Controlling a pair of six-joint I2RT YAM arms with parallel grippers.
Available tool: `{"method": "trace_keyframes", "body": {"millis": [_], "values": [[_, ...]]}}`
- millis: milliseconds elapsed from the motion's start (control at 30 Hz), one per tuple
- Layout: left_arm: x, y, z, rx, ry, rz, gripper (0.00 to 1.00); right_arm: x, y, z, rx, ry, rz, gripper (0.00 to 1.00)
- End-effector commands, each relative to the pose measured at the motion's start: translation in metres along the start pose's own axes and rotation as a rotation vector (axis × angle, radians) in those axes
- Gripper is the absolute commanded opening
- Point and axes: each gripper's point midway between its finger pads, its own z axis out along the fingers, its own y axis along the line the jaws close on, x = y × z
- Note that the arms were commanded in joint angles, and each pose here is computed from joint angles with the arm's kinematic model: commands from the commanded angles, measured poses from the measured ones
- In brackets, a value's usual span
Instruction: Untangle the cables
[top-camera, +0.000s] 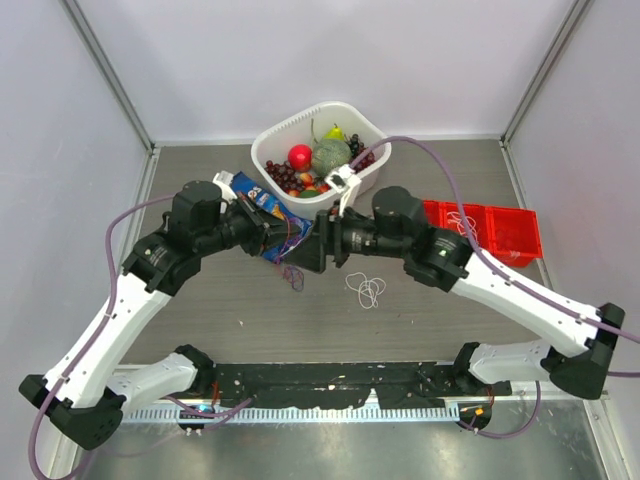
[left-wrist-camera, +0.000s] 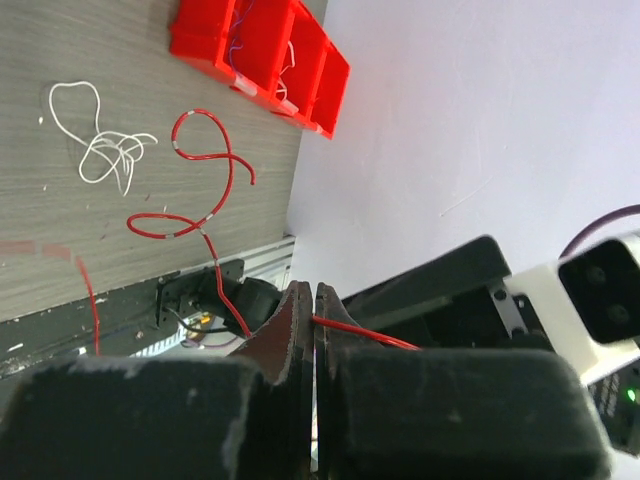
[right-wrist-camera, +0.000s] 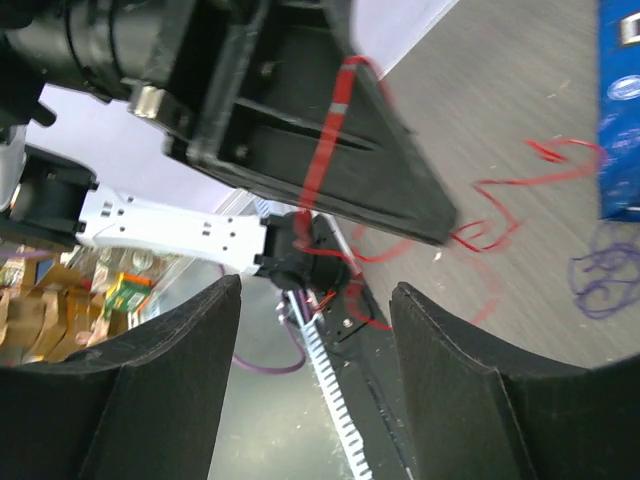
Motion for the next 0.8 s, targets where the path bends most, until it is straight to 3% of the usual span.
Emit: {"method": "trace_keyframes", "body": {"millis": [0, 133, 367, 500, 667, 767], "values": [[0.004, -0.008, 0.001, 0.032, 0.028, -0.046, 0.00, -0.010, 0.055, 0.017, -0.163, -0.027, -0.024, 0.66], [0.003, -0.007, 0.001, 0.031, 0.018, -0.058, 0.00, 0.000, 0.063, 0.030, -0.177, -0.019, -0.019, 0.65], [0.005, -0.004, 0.001, 0.046, 0.028, -0.082, 0.00, 0.003, 0.044, 0.033, -0.073, -0.036, -0.015, 0.45], [0.005, -0.003, -0.002, 0.053, 0.018, -0.084, 0.00, 0.002, 0.029, 0.013, 0.019, -0.037, -0.094, 0.51], [0.005, -0.004, -0.003, 0.058, 0.019, -0.082, 0.00, 0.005, -0.011, -0.012, 0.217, -0.052, -0.171, 0.69], [0.008, -0.005, -0.001, 0.058, 0.041, -0.087, 0.00, 0.004, -0.009, -0.009, 0.202, -0.065, -0.174, 0.71]]}}
